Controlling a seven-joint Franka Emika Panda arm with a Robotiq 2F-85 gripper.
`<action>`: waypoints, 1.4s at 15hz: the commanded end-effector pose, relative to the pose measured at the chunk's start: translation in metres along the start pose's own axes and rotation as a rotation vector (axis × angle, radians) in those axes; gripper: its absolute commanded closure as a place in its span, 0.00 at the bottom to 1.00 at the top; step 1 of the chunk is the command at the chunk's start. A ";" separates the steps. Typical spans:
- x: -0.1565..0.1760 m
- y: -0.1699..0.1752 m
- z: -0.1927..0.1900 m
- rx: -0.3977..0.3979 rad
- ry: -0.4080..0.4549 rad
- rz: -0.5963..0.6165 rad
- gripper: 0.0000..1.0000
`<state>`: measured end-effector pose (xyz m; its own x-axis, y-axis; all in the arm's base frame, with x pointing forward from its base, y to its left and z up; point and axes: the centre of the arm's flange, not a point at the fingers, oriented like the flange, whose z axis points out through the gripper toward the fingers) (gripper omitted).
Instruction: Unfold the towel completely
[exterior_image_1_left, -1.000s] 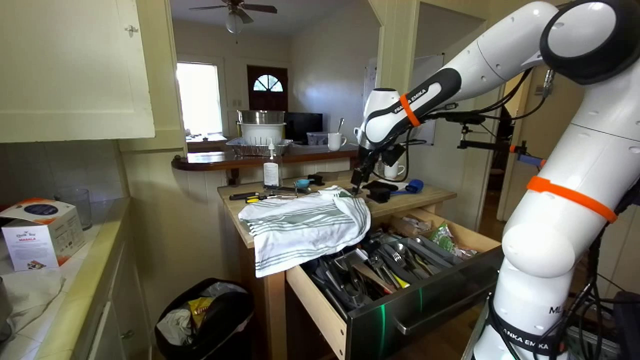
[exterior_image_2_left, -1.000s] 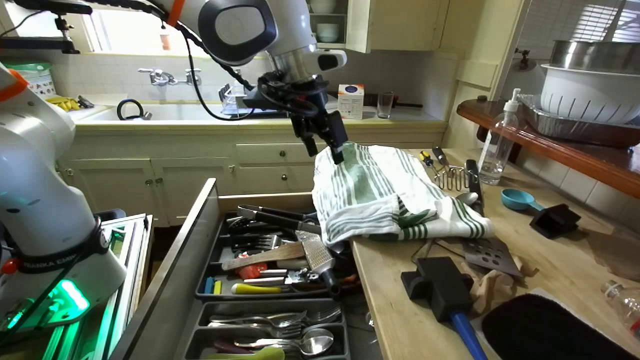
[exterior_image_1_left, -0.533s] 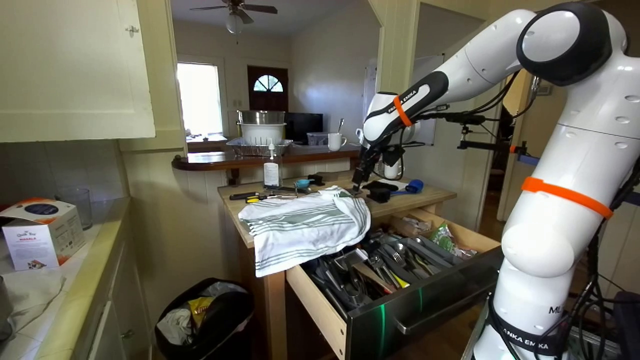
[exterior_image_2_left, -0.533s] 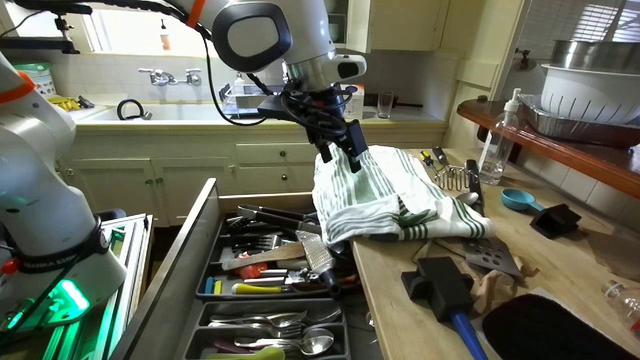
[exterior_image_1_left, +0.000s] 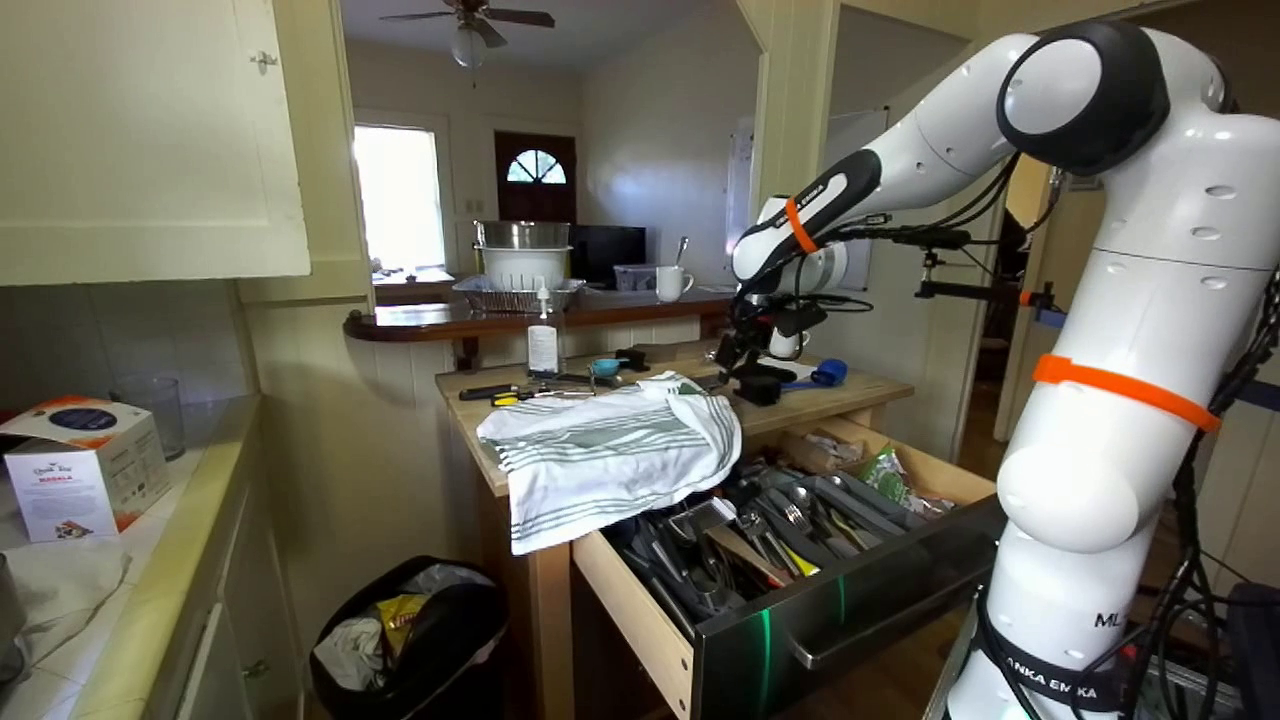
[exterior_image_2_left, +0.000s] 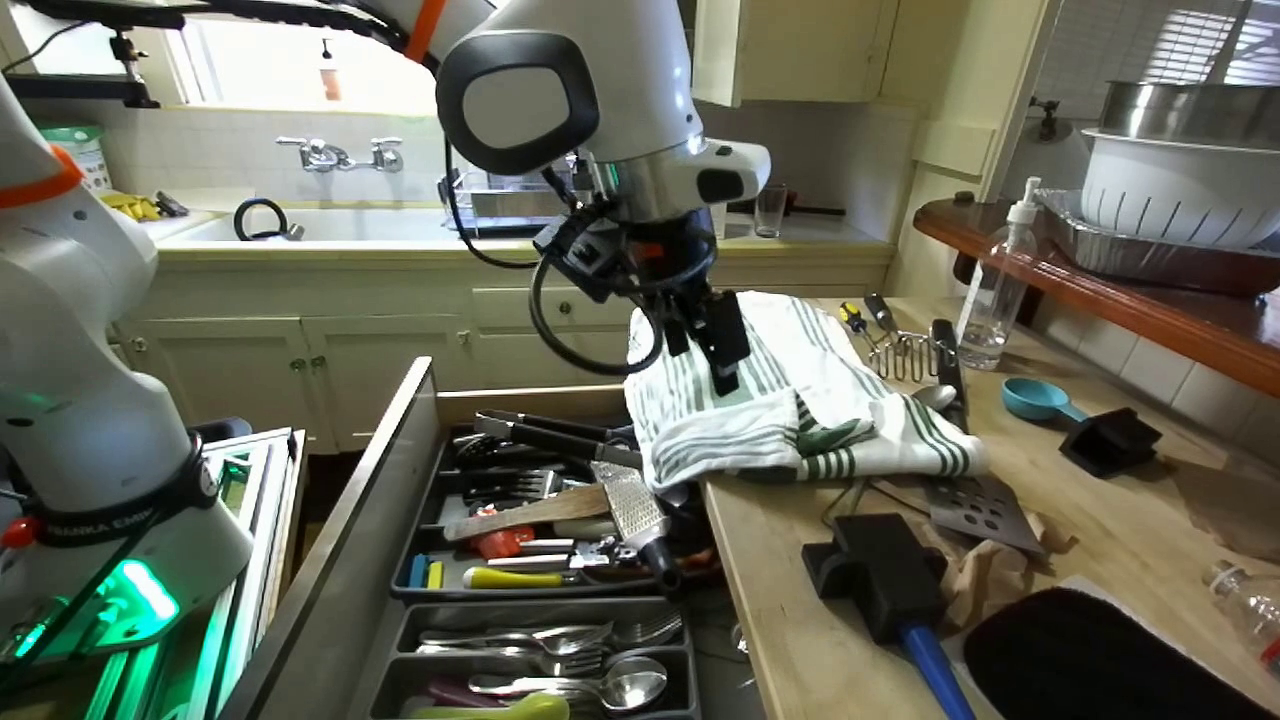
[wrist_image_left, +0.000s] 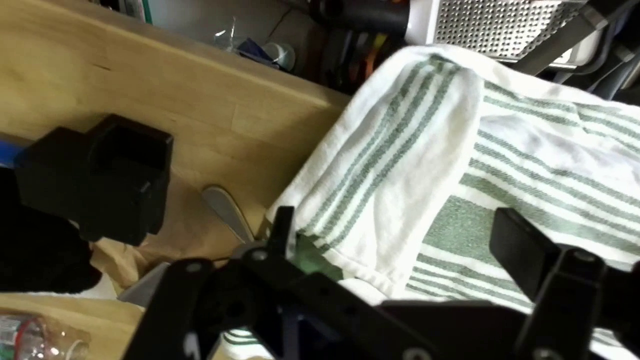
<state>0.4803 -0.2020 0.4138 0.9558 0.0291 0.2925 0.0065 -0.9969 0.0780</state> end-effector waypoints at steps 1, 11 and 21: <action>0.013 0.036 0.032 0.039 0.032 0.109 0.00; 0.031 0.065 0.096 0.130 0.123 0.225 0.13; 0.023 0.073 0.106 0.161 0.099 0.231 0.72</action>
<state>0.5337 -0.2804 0.3241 0.9076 -0.2063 0.3656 -0.1705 -0.9770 -0.1282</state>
